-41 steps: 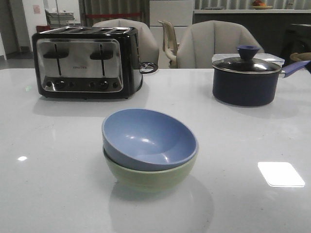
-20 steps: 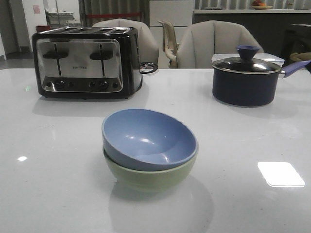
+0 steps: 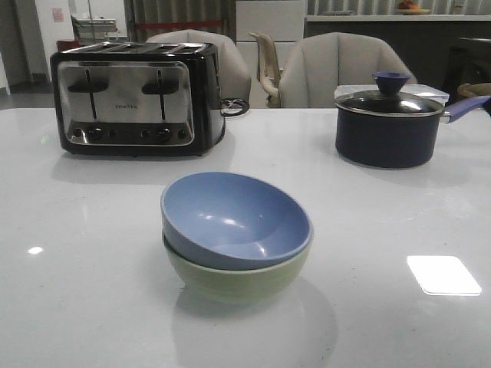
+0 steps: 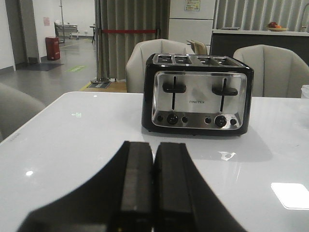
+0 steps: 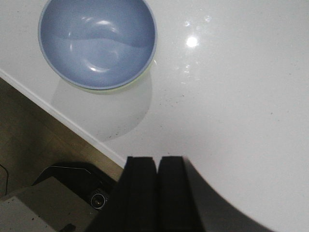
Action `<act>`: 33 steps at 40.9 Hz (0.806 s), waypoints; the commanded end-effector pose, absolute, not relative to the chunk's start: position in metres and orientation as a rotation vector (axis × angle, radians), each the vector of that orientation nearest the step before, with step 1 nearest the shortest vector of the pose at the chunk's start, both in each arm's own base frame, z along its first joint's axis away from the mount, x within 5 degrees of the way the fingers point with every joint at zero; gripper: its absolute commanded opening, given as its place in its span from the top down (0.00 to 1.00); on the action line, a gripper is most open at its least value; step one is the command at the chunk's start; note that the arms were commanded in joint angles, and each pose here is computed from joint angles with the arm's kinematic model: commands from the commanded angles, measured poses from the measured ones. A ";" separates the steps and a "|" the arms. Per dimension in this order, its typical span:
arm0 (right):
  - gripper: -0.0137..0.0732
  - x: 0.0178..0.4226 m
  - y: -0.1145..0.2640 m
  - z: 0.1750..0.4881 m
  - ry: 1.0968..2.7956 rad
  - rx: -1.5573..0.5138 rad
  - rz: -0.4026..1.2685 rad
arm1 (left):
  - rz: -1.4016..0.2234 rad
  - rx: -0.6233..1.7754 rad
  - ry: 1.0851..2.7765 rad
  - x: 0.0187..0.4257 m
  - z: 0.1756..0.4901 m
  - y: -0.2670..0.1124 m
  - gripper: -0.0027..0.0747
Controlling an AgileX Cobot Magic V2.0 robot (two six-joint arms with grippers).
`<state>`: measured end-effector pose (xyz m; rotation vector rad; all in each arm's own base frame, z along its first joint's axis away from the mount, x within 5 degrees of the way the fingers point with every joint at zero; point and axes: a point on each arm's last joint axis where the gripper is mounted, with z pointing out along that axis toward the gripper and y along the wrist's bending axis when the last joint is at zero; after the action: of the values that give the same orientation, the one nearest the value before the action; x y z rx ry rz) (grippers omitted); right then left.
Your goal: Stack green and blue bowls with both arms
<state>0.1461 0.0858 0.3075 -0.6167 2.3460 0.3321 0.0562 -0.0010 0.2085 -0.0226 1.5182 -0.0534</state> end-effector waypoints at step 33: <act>0.80 0.066 0.006 0.253 1.659 -0.099 0.029 | -0.063 -0.028 1.429 0.054 0.211 -0.001 0.83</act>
<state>0.0725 0.0109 0.2523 -0.1511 1.8425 0.0867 0.0562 -0.0010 0.2085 -0.0226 1.5182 -0.0534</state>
